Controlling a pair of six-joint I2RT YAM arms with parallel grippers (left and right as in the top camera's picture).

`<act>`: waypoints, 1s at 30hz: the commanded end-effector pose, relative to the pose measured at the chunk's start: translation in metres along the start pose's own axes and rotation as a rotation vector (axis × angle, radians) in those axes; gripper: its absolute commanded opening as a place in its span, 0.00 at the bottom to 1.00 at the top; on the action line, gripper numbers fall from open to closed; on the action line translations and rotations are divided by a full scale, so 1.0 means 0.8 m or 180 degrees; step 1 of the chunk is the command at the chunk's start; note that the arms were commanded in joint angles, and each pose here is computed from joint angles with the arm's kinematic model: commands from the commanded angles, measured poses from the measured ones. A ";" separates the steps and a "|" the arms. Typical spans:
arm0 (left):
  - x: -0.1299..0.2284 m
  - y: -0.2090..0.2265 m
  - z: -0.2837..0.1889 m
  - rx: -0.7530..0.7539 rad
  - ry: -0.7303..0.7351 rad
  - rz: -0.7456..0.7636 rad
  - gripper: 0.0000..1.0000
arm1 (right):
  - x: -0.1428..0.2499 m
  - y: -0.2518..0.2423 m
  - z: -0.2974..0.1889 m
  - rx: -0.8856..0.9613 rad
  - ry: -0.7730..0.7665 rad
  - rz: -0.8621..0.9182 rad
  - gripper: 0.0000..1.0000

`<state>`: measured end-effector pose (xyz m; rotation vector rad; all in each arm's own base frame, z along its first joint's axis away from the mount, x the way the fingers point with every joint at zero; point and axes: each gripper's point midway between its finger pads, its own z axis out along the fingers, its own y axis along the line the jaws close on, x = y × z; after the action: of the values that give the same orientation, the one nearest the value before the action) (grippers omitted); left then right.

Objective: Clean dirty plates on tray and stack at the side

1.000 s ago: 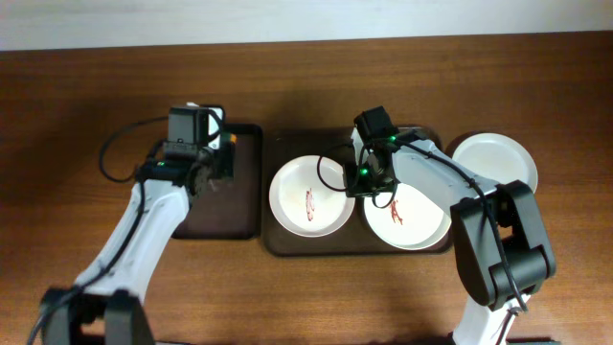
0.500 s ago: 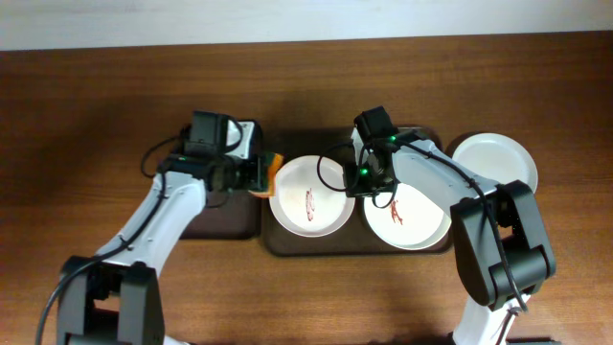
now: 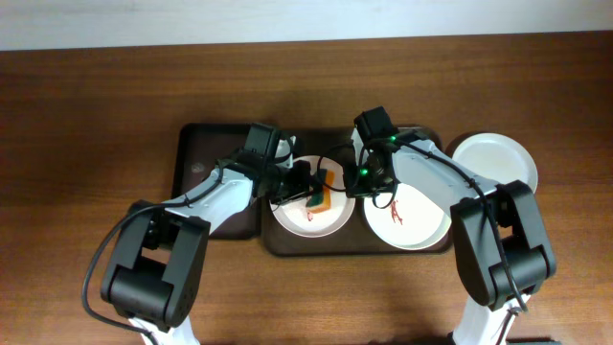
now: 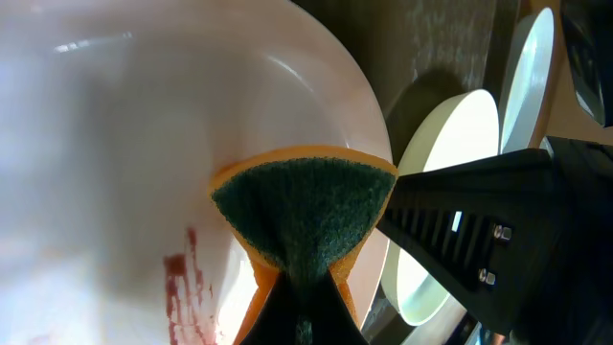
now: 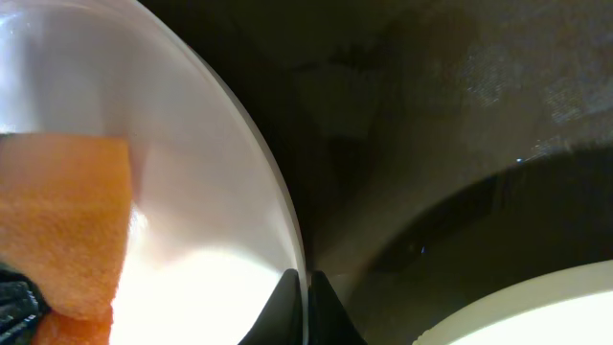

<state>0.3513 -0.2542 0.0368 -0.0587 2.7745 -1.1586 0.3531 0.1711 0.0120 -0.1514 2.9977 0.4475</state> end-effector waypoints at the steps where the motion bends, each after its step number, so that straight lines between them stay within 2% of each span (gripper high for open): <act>1: 0.010 0.005 0.010 0.0071 0.0162 -0.0121 0.00 | -0.004 0.002 -0.011 0.0041 -0.0088 -0.0018 0.04; 4: 0.025 0.023 0.018 -0.0046 0.0322 -0.0277 0.00 | -0.003 0.001 -0.011 0.0042 -0.0085 -0.0016 0.04; 8: 0.039 0.073 0.011 -0.0696 0.0350 -0.0310 0.00 | -0.001 0.001 -0.011 0.0047 -0.0066 -0.0013 0.04; 14: 0.003 0.103 -0.021 -0.0964 0.0034 -0.0121 0.00 | 0.001 0.000 -0.011 0.0055 -0.0041 -0.0006 0.04; 20: -0.040 0.031 -0.082 -0.0725 -0.0395 0.0524 0.00 | 0.001 0.000 -0.011 0.0064 -0.0045 -0.0007 0.04; 23: -0.055 0.013 -0.124 -0.0729 -0.0672 0.0701 0.00 | 0.001 -0.001 -0.011 0.0066 -0.0044 -0.0006 0.04; 26: -0.068 0.041 -0.165 -0.1065 -0.0816 0.0922 0.00 | 0.001 0.000 -0.011 0.0064 -0.0045 -0.0007 0.04; 28: -0.073 0.100 -0.190 -0.1744 -0.0866 0.0711 0.00 | 0.001 0.000 -0.011 0.0064 -0.0046 -0.0007 0.04; 30: -0.069 0.134 -0.201 -0.2119 -0.0792 0.0625 0.00 | 0.001 0.000 -0.011 0.0064 -0.0045 -0.0007 0.04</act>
<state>0.3800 -0.1023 0.0879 0.0032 2.7059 -0.4375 0.3497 0.1699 0.0113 -0.1493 3.0131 0.4429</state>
